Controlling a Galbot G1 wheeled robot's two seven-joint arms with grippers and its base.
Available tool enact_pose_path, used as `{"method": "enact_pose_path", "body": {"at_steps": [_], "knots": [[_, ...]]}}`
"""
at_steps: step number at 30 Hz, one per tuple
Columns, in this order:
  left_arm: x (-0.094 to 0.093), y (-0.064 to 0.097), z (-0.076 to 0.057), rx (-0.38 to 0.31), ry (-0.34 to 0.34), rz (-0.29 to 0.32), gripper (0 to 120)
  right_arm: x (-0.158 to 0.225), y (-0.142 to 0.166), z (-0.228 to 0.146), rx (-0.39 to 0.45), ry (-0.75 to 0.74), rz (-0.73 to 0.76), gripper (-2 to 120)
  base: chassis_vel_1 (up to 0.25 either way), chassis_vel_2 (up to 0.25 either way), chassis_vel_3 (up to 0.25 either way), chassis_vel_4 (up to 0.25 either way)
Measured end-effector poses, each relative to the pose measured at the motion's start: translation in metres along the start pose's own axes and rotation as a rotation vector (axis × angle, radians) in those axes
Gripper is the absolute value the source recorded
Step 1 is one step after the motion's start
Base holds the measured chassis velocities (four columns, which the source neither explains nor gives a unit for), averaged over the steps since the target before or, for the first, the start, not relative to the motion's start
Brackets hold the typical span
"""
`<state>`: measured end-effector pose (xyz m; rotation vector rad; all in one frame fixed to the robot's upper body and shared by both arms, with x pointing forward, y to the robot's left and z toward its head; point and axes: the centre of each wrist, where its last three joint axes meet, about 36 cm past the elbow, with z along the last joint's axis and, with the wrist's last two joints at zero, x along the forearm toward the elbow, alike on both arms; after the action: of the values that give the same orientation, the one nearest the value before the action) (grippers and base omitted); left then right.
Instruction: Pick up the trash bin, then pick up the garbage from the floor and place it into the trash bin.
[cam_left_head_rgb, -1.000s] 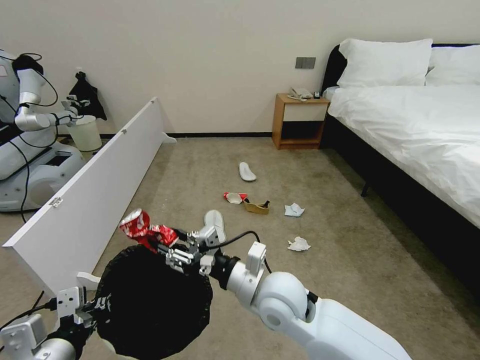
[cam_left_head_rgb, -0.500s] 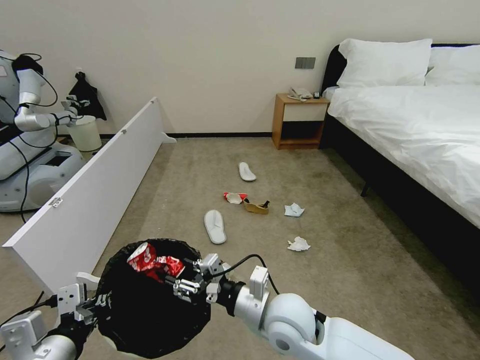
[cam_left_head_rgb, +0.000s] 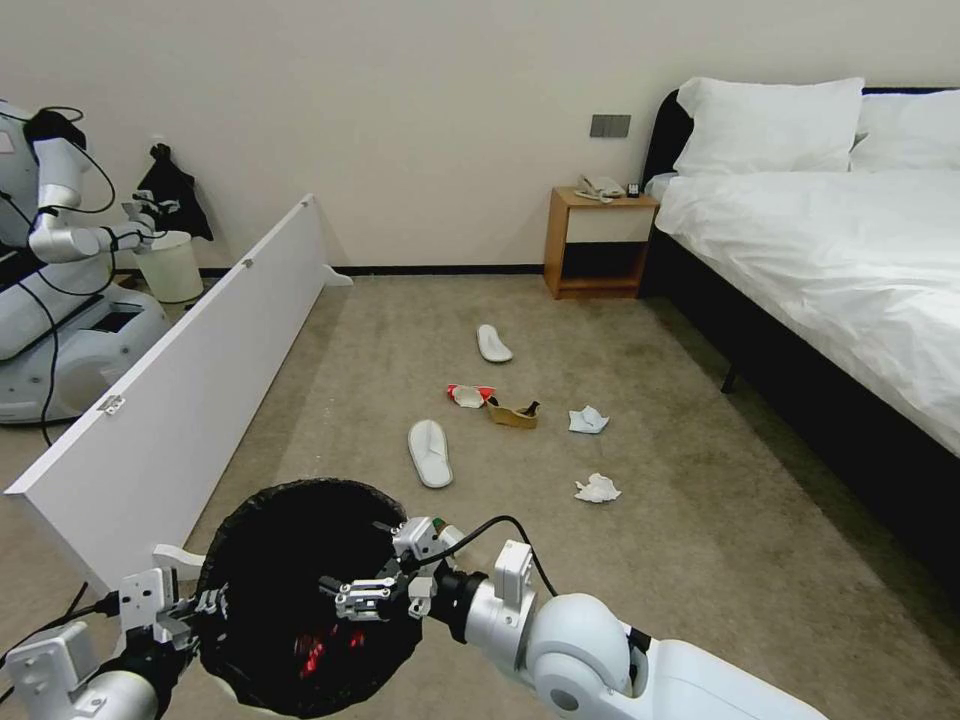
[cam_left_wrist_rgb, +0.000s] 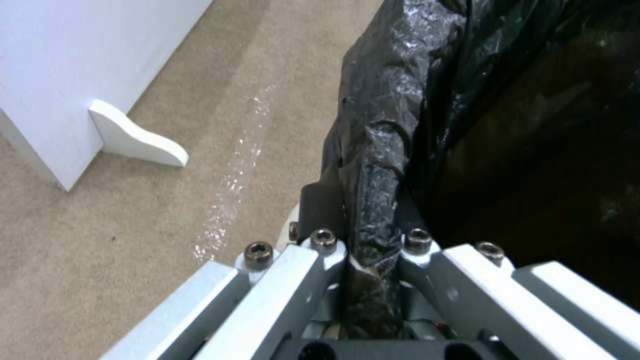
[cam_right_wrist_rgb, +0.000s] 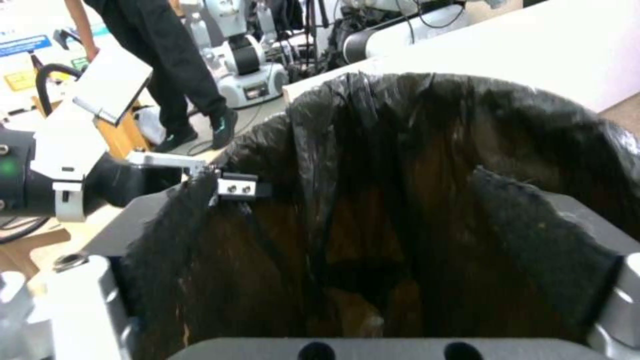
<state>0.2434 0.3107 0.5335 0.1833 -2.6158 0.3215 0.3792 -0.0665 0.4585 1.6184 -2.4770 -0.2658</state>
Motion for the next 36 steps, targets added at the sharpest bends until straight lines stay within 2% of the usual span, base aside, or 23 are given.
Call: {"method": "enact_pose_path", "body": {"at_steps": [6, 8, 11, 13, 14, 15, 16, 18, 19, 21, 22, 23, 24, 29, 30, 36], "knots": [[0.0, 0.0, 0.0, -0.001, 0.002, -0.002, 2, -0.006, 0.001, -0.007, 0.002, -0.043, -0.003, 100, 0.0, 0.0, 0.0, 0.0], [-0.001, 0.002, 0.001, 0.002, 0.002, -0.015, 2, -0.01, -0.005, -0.021, 0.018, -0.13, 0.056, 100, 0.0, 0.0, 0.0, 0.0], [-0.001, 0.004, 0.001, 0.005, -0.001, -0.023, 2, -0.006, -0.011, -0.032, 0.015, -0.167, 0.113, 100, 0.0, 0.0, 0.0, 0.0], [-0.001, 0.006, 0.001, 0.012, -0.007, -0.038, 2, 0.013, -0.026, -0.042, 0.004, -0.216, 0.273, 100, 0.0, 0.0, 0.0, 0.0], [-0.001, 0.006, 0.001, 0.012, -0.007, -0.038, 2, 0.013, -0.026, -0.042, 0.004, -0.216, 0.273, 100, 0.0, 0.0, 0.0, 0.0], [0.0, 0.008, 0.001, 0.012, -0.008, -0.046, 2, 0.032, -0.036, -0.039, -0.007, -0.222, 0.373, 100, 0.0, 0.0, 0.0, 0.0], [0.0, 0.008, 0.001, 0.012, -0.008, -0.046, 2, 0.032, -0.036, -0.039, -0.007, -0.222, 0.373, 100, 0.0, 0.0, 0.0, 0.0], [-0.001, 0.012, 0.002, 0.003, -0.013, -0.072, 2, 0.077, -0.051, -0.02, -0.015, -0.208, 0.542, 100, 0.0, 0.0, 0.0, 0.0], [-0.001, 0.012, 0.002, 0.003, -0.013, -0.072, 2, 0.077, -0.051, -0.02, -0.015, -0.208, 0.542, 100, 0.0, 0.0, 0.0, 0.0], [-0.001, 0.016, 0.003, -0.003, -0.023, -0.09, 2, 0.114, -0.06, -0.008, 0.039, -0.198, 0.672, 100, 0.0, 0.0, 0.0, 0.0], [-0.001, 0.016, 0.003, -0.003, -0.023, -0.09, 2, 0.114, -0.06, -0.008, 0.039, -0.198, 0.672, 100, 0.0, 0.0, 0.0, 0.0], [-0.002, 0.017, 0.003, -0.005, -0.03, -0.097, 2, 0.131, -0.061, -0.002, 0.061, -0.191, 0.727, 100, 0.0, 0.0, 0.0, 0.0], [-0.001, 0.019, 0.003, 0.0, -0.047, -0.11, 2, 0.16, -0.056, 0.016, 0.073, -0.163, 0.819, 100, 0.0, 0.0, 0.0, 0.0], [-0.001, 0.019, 0.003, 0.002, -0.05, -0.111, 2, 0.165, -0.054, 0.019, 0.075, -0.157, 0.837, 100, 0.0, 0.0, 0.0, 0.0], [-0.002, 0.019, 0.003, 0.009, -0.057, -0.116, 2, 0.195, -0.043, 0.038, 0.086, -0.13, 0.943, 100, 0.0, 0.0, 0.0, 0.0], [-0.003, 0.02, 0.004, 0.011, -0.059, -0.127, 2, 0.22, -0.033, 0.06, 0.122, -0.126, 1.027, 100, 0.0, 0.0, 0.0, 0.0]]}}
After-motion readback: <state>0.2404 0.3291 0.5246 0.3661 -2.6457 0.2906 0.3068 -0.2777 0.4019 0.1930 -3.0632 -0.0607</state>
